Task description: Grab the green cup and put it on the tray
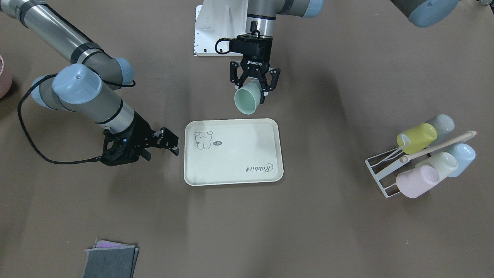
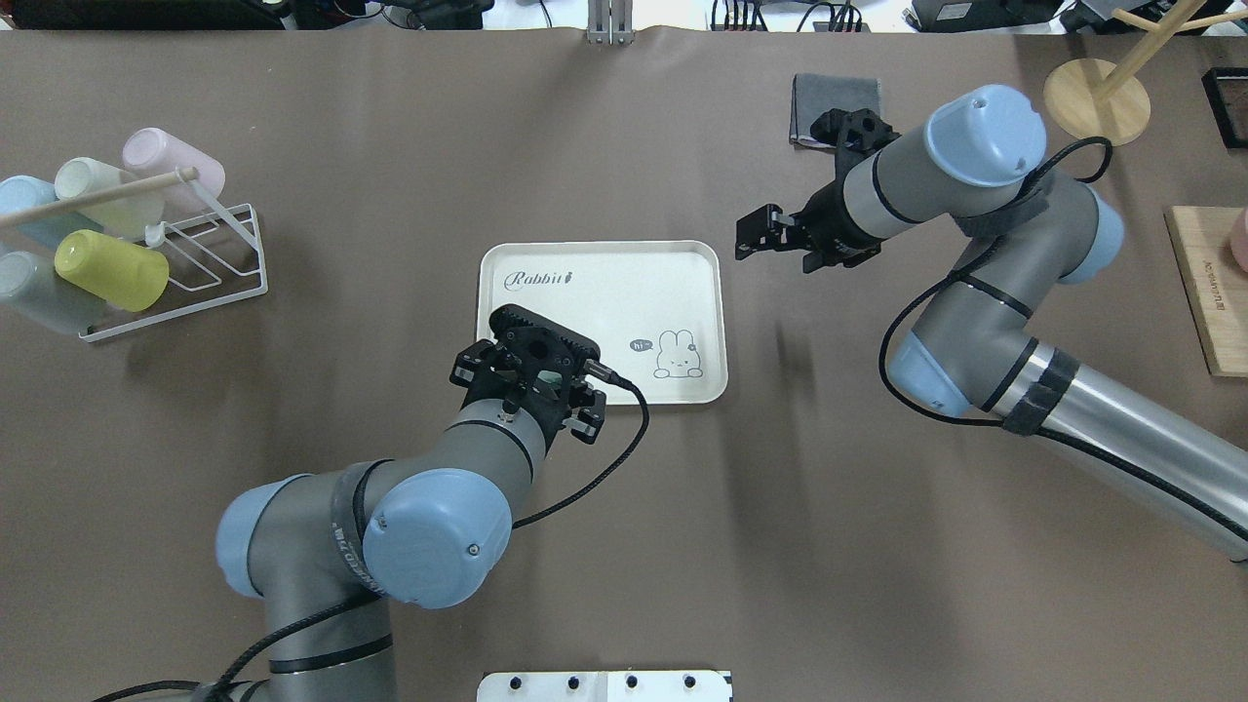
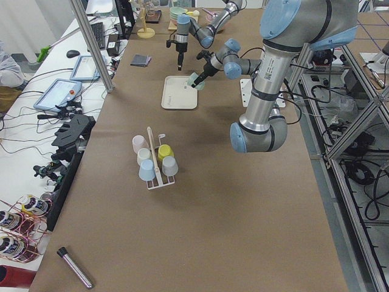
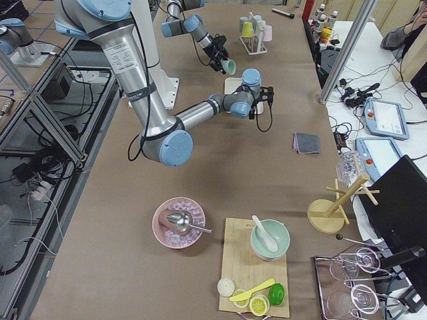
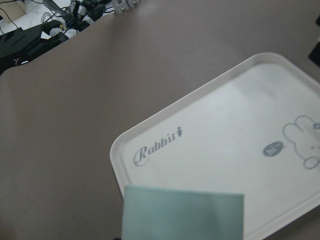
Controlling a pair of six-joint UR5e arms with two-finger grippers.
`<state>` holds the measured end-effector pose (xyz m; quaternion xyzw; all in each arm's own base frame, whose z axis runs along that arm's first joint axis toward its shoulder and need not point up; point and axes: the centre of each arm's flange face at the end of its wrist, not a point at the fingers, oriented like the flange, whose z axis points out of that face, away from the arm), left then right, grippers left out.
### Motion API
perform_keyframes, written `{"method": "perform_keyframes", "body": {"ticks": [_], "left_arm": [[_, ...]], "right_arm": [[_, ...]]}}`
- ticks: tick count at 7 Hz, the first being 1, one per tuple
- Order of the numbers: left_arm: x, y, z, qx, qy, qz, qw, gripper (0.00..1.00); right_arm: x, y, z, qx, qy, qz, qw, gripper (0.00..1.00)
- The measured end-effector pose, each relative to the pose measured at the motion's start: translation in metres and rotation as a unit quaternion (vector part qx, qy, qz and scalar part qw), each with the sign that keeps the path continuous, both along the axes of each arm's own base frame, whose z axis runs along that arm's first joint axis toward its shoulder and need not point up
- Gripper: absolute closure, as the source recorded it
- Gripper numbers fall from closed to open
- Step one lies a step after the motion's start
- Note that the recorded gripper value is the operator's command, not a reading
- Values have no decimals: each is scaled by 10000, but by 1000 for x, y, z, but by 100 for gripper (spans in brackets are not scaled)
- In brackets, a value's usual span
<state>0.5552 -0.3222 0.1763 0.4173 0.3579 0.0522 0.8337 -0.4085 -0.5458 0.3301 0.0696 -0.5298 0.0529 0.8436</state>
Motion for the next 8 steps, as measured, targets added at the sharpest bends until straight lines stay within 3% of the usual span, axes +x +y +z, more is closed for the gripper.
{"method": "perform_keyframes", "body": {"ticks": [2, 4, 5, 6, 8], "left_arm": [[40, -6, -3, 272, 950, -144, 9950, 75], [46, -25, -16, 490, 1310, -585, 9884, 76], [54, -43, -12, 582, 1369, -880, 9849, 76], [66, -62, -1, 584, 1411, -1162, 9814, 76], [88, -99, 18, 326, 1554, -1793, 9709, 76]], "right_arm": [[76, 31, -14, 13, 273, 17, 9996, 0], [150, 62, -21, -45, 398, 69, 9992, 0], [189, 70, -12, 146, 599, 76, 9981, 0], [229, 75, 10, 537, 906, -29, 9944, 0], [317, 90, 78, 1373, 1647, -561, 9751, 0]]}}
